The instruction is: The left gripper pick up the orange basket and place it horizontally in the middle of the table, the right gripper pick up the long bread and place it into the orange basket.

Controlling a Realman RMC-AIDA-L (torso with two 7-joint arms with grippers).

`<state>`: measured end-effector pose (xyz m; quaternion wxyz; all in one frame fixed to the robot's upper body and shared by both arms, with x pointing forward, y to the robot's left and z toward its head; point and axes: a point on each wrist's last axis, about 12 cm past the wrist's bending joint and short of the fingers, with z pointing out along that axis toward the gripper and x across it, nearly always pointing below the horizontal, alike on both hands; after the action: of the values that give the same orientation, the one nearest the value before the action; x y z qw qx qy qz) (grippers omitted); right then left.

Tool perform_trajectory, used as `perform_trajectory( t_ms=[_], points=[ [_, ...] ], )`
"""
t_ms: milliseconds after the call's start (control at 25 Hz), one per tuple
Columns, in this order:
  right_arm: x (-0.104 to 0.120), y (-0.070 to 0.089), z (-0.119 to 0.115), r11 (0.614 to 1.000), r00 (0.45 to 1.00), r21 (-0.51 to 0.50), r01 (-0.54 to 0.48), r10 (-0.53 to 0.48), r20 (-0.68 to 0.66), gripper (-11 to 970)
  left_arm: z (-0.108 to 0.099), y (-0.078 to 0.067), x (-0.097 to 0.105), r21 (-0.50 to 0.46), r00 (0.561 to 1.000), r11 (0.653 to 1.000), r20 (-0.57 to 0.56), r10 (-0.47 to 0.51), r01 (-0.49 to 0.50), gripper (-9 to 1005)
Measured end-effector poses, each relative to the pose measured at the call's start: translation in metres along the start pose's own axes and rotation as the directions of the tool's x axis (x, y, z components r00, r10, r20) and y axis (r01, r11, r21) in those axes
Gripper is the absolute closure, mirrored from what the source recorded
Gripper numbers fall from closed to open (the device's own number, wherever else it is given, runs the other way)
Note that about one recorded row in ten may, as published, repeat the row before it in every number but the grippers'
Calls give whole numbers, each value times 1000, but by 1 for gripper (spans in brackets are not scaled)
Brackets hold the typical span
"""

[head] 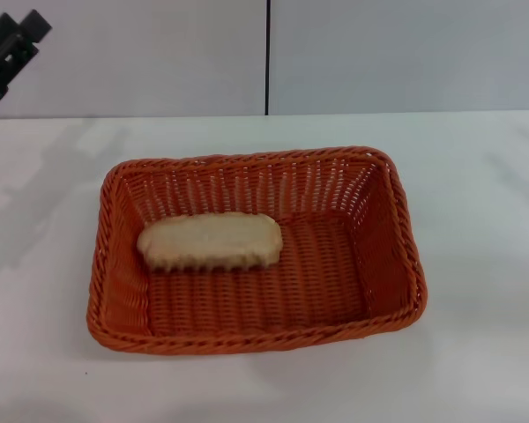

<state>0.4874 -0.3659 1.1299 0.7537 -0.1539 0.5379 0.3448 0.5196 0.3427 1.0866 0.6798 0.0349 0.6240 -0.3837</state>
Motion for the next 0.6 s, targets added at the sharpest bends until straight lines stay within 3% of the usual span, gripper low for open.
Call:
perform_trajectory(
  t_ms=[80,160,280,400,480,600],
  points=[
    [7,-2,-34,980,994,187,71,-86,74,177,-5,-1,1,-33,994,997,77,72,-69,260],
    [8,-3,-44,965,989,247,88,-114,89,177,-7,-1,3,-55,988,993,114,106,-100,260],
    [16,0,-70,896,973,427,119,-191,128,177,-14,-2,8,-153,957,972,203,209,-180,260],
    [18,0,-78,863,966,486,138,-226,126,178,-17,-4,13,-222,930,947,235,283,-232,261],
    [21,1,-89,814,957,566,131,-252,141,178,-20,-8,21,-320,879,891,249,407,-322,261],
    [23,2,-95,784,955,610,121,-260,145,178,-19,-10,24,-351,858,864,240,454,-360,261]
  ],
)
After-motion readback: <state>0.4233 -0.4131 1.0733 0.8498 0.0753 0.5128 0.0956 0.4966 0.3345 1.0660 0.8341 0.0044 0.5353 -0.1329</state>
